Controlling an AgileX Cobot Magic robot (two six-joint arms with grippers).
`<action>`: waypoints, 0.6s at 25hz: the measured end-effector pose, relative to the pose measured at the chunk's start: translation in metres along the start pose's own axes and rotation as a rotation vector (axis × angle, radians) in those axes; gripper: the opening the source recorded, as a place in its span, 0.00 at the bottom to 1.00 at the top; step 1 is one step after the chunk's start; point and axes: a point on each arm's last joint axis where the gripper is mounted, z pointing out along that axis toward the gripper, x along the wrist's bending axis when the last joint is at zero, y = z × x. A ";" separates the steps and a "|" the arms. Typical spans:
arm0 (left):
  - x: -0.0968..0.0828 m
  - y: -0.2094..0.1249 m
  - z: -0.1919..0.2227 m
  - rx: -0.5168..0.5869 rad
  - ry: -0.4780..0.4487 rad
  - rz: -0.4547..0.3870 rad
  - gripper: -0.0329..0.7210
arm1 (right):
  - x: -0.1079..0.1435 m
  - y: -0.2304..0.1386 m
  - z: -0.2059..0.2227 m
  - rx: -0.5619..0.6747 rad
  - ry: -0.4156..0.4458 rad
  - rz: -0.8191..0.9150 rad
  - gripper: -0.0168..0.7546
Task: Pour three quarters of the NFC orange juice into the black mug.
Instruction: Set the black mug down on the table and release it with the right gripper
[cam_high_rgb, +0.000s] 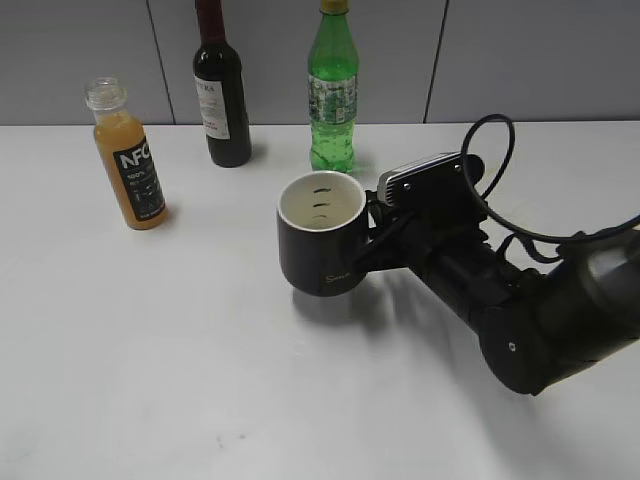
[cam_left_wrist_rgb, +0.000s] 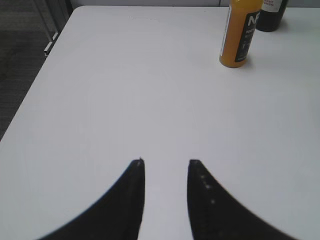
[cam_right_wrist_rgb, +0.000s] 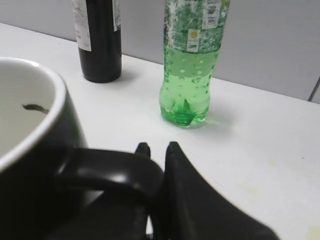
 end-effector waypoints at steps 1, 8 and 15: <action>0.000 0.000 0.000 0.000 0.000 0.000 0.36 | 0.003 -0.004 0.003 0.006 0.000 0.000 0.09; 0.000 0.000 0.000 0.000 0.000 0.000 0.36 | 0.009 -0.028 0.017 0.054 -0.009 0.006 0.09; 0.000 0.000 0.000 0.001 0.000 0.000 0.36 | 0.010 -0.037 0.023 0.070 -0.011 0.019 0.09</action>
